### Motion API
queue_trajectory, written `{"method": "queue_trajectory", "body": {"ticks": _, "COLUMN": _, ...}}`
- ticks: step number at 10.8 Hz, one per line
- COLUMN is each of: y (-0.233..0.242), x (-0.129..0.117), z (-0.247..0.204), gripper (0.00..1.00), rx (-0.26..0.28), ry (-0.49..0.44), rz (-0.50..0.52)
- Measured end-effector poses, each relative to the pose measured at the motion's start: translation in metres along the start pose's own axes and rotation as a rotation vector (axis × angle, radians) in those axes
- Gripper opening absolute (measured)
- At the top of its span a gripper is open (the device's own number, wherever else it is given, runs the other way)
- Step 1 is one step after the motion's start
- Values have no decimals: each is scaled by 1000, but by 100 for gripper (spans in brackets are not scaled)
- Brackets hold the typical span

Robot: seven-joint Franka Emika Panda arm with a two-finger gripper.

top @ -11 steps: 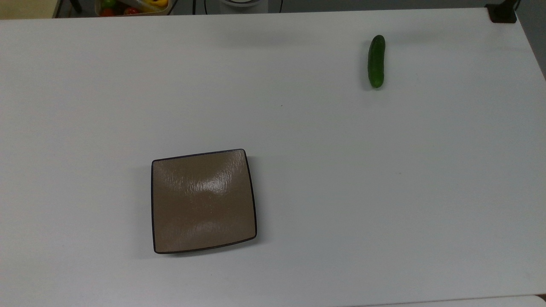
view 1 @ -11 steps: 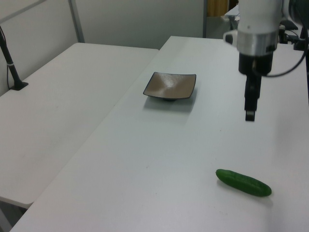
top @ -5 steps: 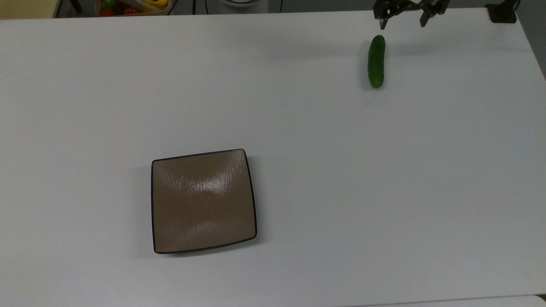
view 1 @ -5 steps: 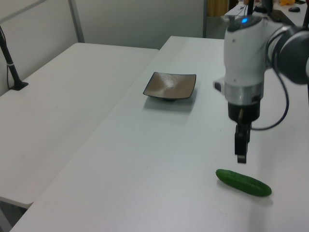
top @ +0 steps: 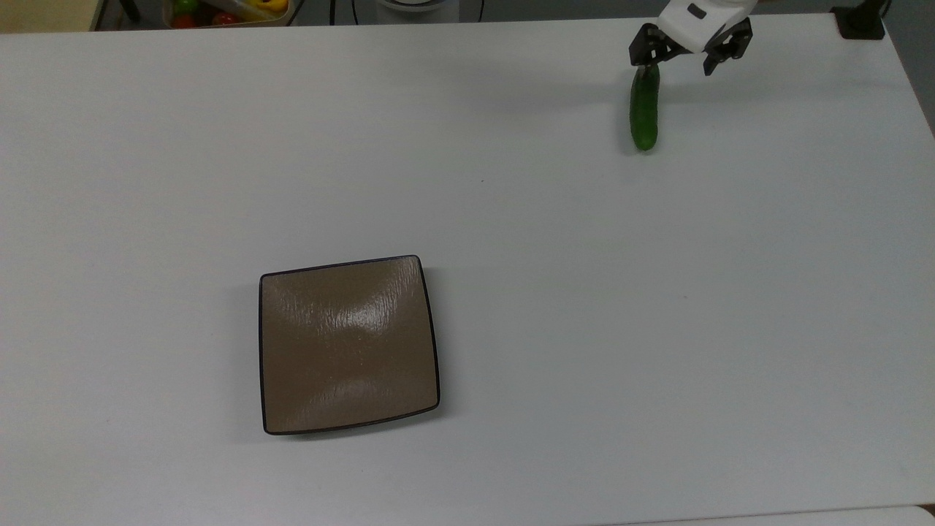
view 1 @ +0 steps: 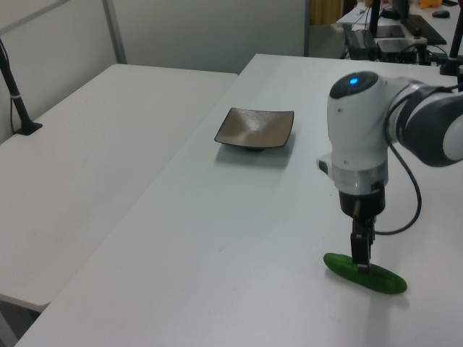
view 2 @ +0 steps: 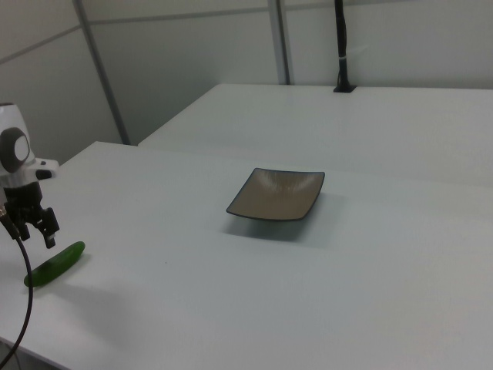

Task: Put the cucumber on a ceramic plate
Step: 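Move the open gripper over the green cucumber and lower it, then close the gripper around the middle of the cucumber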

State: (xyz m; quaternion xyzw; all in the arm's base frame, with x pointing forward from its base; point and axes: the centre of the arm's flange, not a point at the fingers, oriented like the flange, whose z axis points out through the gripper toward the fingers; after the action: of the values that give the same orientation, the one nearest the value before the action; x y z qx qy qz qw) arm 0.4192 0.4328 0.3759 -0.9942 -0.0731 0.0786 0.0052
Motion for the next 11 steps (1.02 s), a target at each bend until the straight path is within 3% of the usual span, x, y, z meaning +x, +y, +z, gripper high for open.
{"method": "queue_trajectory", "body": {"ticks": 5, "y": 1, "x": 2, "z": 45, "gripper": 100, "rx": -11, "ry": -25, "rz": -2}}
{"method": "queue_trajectory", "body": {"ticks": 11, "y": 1, "x": 9, "z": 66, "gripper": 97, "rx": -34, "ry": -21, "rz": -19}}
